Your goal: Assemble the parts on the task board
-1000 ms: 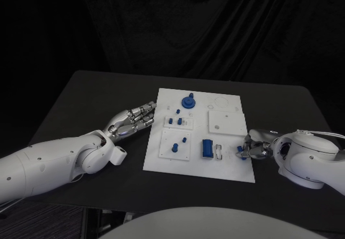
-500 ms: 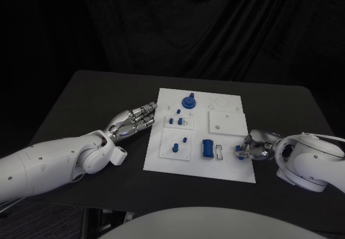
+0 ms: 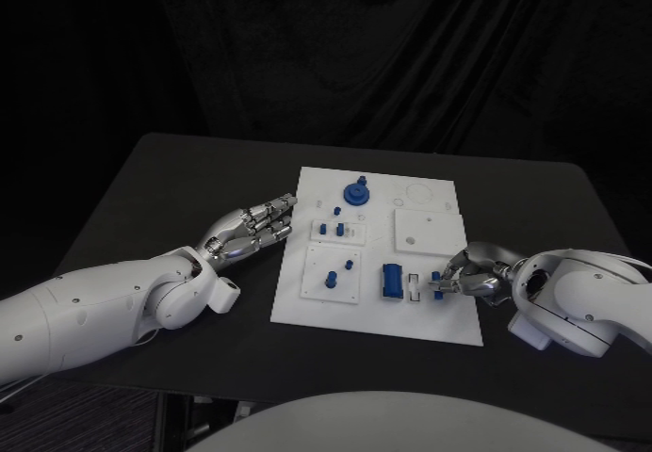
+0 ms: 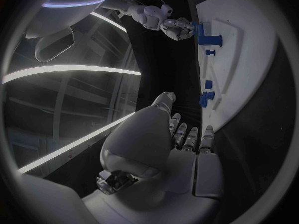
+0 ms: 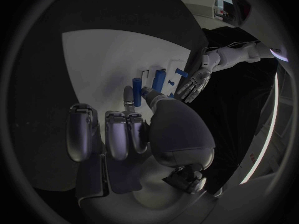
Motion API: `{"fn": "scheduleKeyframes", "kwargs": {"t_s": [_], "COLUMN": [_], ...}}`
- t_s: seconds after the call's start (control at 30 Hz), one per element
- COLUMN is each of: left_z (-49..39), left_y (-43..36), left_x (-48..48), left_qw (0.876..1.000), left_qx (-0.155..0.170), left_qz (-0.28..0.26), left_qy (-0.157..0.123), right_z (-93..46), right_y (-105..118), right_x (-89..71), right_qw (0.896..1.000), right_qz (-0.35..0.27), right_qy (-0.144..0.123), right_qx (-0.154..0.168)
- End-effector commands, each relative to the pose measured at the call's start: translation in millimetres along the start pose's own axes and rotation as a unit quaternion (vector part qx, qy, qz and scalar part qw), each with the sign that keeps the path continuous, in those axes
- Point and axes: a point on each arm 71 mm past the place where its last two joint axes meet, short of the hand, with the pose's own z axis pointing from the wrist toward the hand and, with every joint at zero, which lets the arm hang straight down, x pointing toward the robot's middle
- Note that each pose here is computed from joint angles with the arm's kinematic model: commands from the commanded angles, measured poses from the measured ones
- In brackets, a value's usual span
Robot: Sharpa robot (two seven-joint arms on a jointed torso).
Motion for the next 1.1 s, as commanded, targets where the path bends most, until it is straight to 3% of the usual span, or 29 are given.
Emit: {"fn": "scheduleKeyframes", "kwargs": {"t_s": [0.03, 1.1], "left_z": [0.0, 1.9], "left_y": [-4.8, -4.4], "left_x": [1.7, 3.7], "left_qw": [0.999, 0.999], "left_qx": [0.035, 0.035], "left_qz": [-0.006, -0.008], "left_qy": [0.004, 0.008], "right_z": [2.5, 22.9], "right_y": [1.8, 10.7], "right_x": [3.6, 9.3], "right_qw": [0.998, 0.996], "right_qz": [0.061, 0.048], "right_qy": [0.028, 0.066], "right_qx": [0.008, 0.021]}}
